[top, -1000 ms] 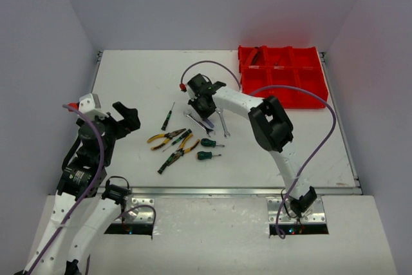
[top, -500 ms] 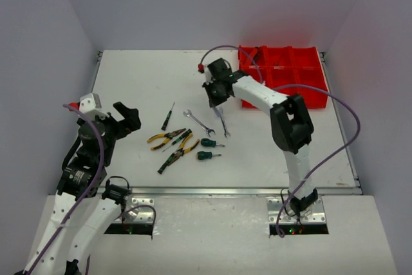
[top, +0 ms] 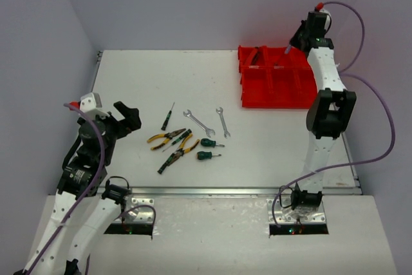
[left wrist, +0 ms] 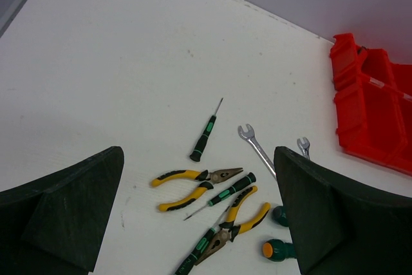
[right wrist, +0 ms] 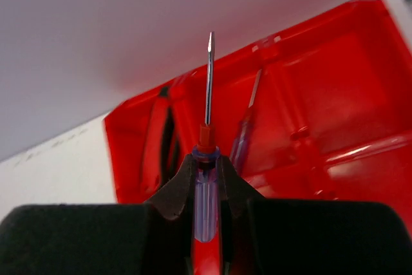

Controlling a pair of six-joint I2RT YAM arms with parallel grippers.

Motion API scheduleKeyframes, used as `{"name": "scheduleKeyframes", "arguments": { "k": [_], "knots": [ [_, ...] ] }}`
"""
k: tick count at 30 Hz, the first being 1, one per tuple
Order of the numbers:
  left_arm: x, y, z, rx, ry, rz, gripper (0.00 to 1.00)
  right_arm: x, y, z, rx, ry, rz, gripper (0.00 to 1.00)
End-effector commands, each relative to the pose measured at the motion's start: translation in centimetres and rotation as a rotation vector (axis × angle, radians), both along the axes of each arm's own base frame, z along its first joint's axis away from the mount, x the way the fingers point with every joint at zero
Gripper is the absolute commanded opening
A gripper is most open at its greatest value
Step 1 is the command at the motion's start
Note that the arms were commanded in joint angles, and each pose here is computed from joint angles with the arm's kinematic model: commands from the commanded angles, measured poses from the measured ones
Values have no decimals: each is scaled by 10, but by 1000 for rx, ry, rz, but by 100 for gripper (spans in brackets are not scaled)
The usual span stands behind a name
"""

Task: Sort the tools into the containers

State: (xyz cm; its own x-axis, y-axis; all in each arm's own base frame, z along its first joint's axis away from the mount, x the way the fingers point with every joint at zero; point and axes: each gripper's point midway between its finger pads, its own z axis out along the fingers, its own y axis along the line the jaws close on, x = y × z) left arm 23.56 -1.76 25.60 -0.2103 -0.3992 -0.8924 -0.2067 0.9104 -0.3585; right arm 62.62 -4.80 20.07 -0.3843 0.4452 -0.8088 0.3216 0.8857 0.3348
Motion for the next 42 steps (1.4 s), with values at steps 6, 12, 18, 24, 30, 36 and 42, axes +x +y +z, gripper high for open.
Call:
{"name": "scheduleKeyframes", "arguments": {
  "k": [6,12,18,24,30,36,42],
  "knots": [
    [10,-7,5,8,-10,-28,100,49,-5,-24,-71,-110,-70,0],
    [8,-5,7,6,-19,-21,100,60,-2,-39,-49,-127,-66,0],
    [8,-6,8,5,-20,-23,100,58,9,-52,-40,-104,-16,28],
    [7,-6,9,4,-26,-28,100,50,26,-14,-58,-144,51,58],
    [5,-6,12,2,-38,-29,100,14,74,70,-128,-196,180,84],
    [5,-5,13,2,-42,-28,100,-93,178,86,-335,-49,365,99],
    [5,-7,13,0,-43,-37,100,-213,271,11,96,-35,824,98]
  ]
}}
